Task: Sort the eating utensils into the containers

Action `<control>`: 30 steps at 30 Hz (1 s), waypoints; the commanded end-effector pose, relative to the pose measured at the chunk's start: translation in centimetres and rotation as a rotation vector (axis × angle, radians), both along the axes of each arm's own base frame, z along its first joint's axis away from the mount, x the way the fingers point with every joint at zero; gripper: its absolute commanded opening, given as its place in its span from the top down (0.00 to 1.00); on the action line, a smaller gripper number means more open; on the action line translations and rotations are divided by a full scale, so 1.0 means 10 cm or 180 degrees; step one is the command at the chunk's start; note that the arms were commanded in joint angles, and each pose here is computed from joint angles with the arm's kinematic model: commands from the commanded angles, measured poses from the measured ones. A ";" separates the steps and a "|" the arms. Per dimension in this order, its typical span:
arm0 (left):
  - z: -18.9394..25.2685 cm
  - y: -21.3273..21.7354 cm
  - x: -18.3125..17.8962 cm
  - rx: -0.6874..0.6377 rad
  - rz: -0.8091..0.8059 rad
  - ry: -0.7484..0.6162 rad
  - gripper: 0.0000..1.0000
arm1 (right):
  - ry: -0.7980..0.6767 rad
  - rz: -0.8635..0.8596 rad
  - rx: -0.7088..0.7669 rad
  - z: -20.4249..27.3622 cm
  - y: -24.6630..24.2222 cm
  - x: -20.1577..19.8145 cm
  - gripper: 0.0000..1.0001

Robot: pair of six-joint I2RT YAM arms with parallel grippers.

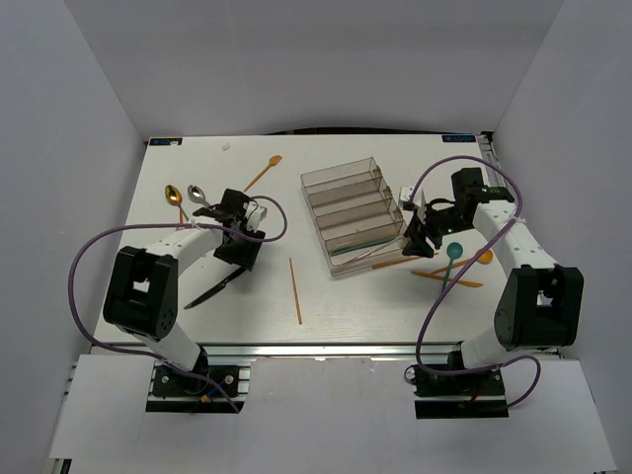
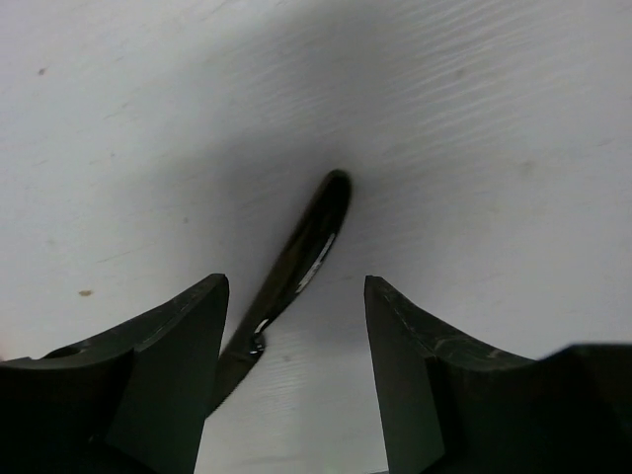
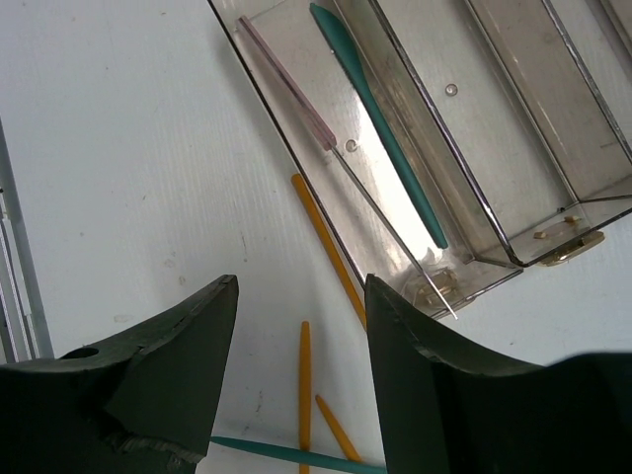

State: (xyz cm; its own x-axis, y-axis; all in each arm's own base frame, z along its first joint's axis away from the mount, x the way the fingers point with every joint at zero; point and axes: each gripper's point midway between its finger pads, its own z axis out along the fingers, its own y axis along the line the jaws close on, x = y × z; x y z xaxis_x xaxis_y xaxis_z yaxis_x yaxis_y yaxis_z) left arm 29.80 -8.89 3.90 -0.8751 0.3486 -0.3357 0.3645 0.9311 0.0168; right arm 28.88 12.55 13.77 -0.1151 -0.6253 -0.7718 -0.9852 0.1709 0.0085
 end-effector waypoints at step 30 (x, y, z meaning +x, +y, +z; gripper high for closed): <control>-0.52 0.26 -0.27 0.0164 -0.0620 0.0202 0.88 | -0.0280 0.0014 0.0235 0.24 0.07 0.03 0.39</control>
State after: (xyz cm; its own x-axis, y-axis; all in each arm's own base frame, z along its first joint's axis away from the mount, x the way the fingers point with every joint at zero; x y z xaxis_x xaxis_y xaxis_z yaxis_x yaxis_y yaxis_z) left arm 27.52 -7.15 1.17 -0.7909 0.5261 -0.3126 0.5446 0.8380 0.0326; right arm 29.48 13.03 15.09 -0.0615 -0.5975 -0.7995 -0.9851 0.1652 -0.0476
